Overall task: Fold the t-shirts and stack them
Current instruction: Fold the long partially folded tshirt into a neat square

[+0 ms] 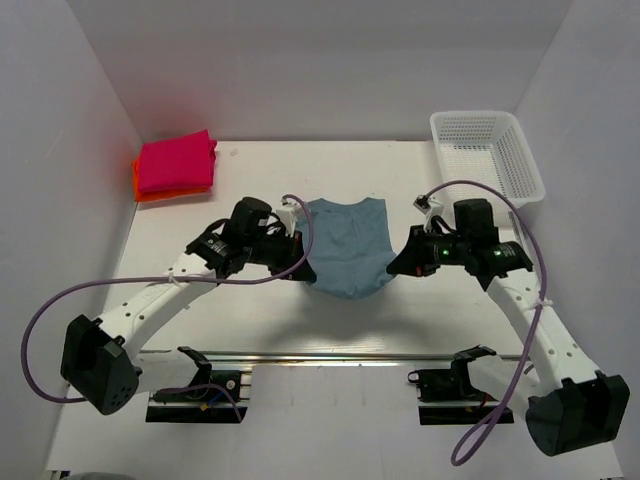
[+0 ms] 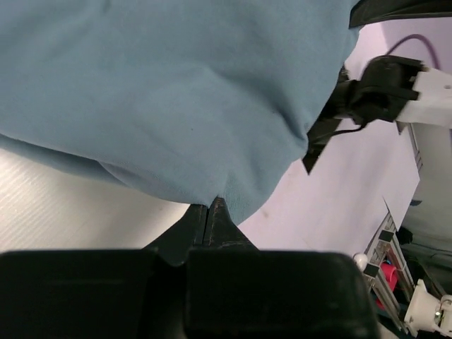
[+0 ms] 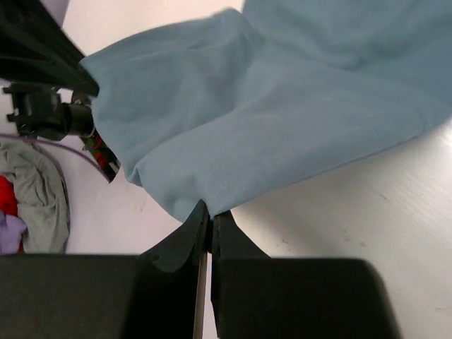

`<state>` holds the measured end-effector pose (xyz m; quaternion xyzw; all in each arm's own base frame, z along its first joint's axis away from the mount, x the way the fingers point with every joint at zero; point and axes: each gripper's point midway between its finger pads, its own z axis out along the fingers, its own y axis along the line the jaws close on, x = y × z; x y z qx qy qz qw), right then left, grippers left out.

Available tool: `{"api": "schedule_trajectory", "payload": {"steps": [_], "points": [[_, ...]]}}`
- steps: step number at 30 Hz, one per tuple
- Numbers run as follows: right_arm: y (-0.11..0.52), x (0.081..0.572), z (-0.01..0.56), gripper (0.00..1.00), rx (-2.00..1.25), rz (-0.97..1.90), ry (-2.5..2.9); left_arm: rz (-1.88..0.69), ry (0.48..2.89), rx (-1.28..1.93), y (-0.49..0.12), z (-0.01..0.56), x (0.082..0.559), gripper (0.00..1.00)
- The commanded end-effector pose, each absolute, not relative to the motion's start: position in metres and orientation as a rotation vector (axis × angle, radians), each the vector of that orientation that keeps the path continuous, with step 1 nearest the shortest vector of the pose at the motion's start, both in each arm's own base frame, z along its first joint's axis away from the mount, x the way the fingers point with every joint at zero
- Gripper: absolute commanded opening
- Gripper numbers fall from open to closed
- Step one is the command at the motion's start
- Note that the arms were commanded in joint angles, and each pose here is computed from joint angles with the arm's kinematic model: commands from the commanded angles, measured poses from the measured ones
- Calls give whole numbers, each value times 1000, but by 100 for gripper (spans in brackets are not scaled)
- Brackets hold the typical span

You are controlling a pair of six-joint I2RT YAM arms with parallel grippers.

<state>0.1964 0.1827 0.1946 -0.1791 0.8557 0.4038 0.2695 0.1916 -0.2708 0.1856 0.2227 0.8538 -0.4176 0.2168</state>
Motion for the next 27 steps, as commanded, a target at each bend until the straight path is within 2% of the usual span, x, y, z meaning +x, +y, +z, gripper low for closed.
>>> {"api": "schedule_trajectory", "payload": {"steps": [1,9,18,22,27], "points": [[186,185,240,0,-609,1124,2188,-1223,2213,701,-275,239,186,0],[180,196,256,0,-573,1027,2142,-1111,2251,570,-263,242,203,0],[172,253,234,0,-341,879,2220,-896,2331,349,-263,228,259,0],[174,272,229,0,-294,868,2234,-713,2383,185,-248,214,294,0],[157,303,221,0,-154,726,2265,-610,2366,55,-237,218,328,0]]}}
